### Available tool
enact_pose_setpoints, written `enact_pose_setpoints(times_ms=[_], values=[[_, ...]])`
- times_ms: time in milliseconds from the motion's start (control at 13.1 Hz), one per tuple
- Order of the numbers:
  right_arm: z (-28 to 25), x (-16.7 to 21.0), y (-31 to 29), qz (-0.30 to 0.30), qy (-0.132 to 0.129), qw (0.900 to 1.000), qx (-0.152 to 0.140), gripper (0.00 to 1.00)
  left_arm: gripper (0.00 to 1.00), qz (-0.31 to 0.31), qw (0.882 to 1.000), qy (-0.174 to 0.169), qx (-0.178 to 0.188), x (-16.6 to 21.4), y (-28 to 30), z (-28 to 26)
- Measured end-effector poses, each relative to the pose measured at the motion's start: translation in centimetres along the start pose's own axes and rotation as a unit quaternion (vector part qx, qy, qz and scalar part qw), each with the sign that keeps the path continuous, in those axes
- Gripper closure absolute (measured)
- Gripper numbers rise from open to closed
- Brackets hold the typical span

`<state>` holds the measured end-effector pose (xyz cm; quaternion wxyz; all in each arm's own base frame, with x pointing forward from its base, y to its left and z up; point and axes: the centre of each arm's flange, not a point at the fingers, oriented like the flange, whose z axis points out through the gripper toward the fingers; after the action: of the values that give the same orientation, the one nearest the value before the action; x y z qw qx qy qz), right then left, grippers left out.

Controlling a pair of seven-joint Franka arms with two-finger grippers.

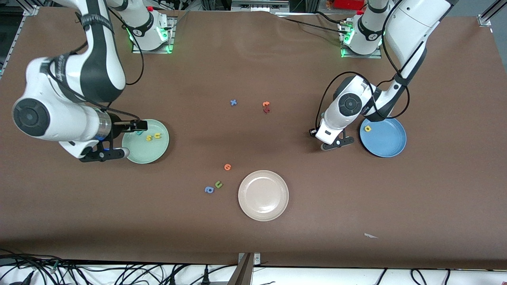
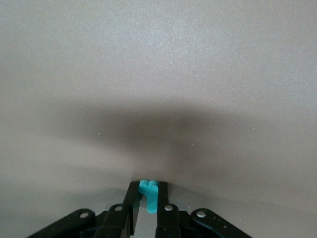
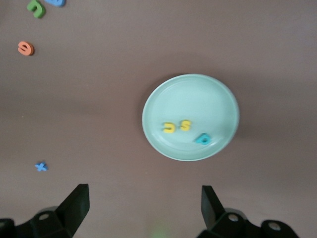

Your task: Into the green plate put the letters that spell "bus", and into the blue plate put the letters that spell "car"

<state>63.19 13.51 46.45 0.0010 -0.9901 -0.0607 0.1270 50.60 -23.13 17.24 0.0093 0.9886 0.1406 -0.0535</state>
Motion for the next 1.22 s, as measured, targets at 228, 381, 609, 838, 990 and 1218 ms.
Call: enact_pose_setpoints(times_ms=[228,381,609,838,990,1218], values=[[-3.6,-1.8,1.0,0.000,0.019,1.000,-0.012,0.00,0.81,0.000,1.000,0.000,0.000,0.0,0.0,0.0],[-4.1,-2.9,3.5,0.010,0.023,1.000,-0.012,0.00,0.81,-0.001,1.000,0.001,-0.001,0.1,0.0,-0.1],[-3.4,-4.6,6.8,0.031,0.056,0.998,-0.004,0.00,0.81,-0.008,1.000,0.008,0.010,1.3,-0.2,-2.4],[-7.7,-9.4,9.6,0.056,0.097,0.994,-0.001,0.00,0.81,-0.020,0.999,-0.005,0.049,3.4,-0.5,-7.5],[-11.3,-12.8,10.3,0.065,0.124,0.990,-0.001,0.00,0.81,-0.003,0.998,-0.040,0.052,5.5,-2.2,-11.1],[-12.2,-13.6,10.4,0.067,0.133,0.989,0.003,0.00,0.81,0.059,0.992,-0.094,0.056,9.1,-10.6,-14.0]])
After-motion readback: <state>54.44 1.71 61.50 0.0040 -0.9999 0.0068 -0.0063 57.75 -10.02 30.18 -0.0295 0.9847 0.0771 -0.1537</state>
